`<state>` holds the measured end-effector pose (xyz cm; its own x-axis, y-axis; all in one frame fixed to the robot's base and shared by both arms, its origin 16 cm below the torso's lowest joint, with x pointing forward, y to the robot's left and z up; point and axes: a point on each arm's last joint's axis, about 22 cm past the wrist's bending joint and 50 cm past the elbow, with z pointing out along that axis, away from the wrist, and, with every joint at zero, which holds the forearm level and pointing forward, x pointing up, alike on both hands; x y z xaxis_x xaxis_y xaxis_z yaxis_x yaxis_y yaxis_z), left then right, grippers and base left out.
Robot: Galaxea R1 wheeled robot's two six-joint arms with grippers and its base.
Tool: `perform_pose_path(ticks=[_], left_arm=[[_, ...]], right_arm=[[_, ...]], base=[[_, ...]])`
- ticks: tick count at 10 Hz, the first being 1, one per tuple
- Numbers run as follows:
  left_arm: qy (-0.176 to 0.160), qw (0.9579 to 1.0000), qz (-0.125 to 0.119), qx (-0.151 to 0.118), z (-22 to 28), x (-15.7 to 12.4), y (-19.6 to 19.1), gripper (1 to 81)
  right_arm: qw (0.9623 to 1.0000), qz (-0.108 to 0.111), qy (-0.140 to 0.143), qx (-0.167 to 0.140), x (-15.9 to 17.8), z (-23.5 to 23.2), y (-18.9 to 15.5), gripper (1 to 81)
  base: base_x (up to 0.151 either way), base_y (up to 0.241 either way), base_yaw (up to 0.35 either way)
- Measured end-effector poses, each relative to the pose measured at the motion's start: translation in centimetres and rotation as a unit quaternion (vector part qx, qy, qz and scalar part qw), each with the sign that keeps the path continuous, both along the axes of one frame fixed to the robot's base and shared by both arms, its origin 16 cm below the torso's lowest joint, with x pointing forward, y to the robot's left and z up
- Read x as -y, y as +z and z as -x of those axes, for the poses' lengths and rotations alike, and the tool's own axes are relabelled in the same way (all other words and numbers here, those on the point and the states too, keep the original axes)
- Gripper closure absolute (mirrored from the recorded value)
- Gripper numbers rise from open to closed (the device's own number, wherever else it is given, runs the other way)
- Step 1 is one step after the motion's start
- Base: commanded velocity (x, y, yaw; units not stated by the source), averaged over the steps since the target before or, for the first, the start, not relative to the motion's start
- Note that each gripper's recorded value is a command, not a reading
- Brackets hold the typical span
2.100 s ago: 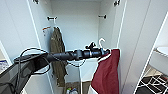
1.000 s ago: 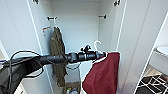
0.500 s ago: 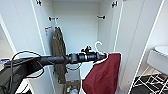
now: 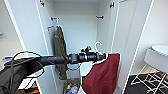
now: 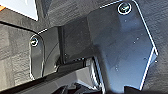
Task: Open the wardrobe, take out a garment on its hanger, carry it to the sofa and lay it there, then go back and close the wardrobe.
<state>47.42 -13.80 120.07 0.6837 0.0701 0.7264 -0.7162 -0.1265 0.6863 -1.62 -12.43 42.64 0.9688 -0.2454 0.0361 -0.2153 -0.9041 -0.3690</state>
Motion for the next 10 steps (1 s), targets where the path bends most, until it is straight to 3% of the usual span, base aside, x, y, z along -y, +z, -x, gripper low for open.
perform_pose_path(ticks=[5, 8, 10], left_arm=[[-0.002, 1.0, -0.001, -0.002, 0.1, 0.1, -0.3, 81.1], [-0.02, 0.9998, 0.007, 0.004, 1.9, 0.5, 0.3, 81.1], [-0.015, 0.9999, 0.004, 0.0, 1.5, 0.3, -0.4, 81.1]], right_arm=[[1.0, 0.0, 0.0, 0.001, 0.0, -0.1, 0.0, 1.0], [1.0, 0.0, 0.001, -0.007, 0.0, 1.2, 0.0, 1.0], [1.0, 0.001, 0.002, 0.0, 0.2, 0.1, 0.0, 1.0]], base=[[-0.117, 0.0, 0.0], [-0.021, 0.0, 0.0], [0.0, 0.0, 0.0]])
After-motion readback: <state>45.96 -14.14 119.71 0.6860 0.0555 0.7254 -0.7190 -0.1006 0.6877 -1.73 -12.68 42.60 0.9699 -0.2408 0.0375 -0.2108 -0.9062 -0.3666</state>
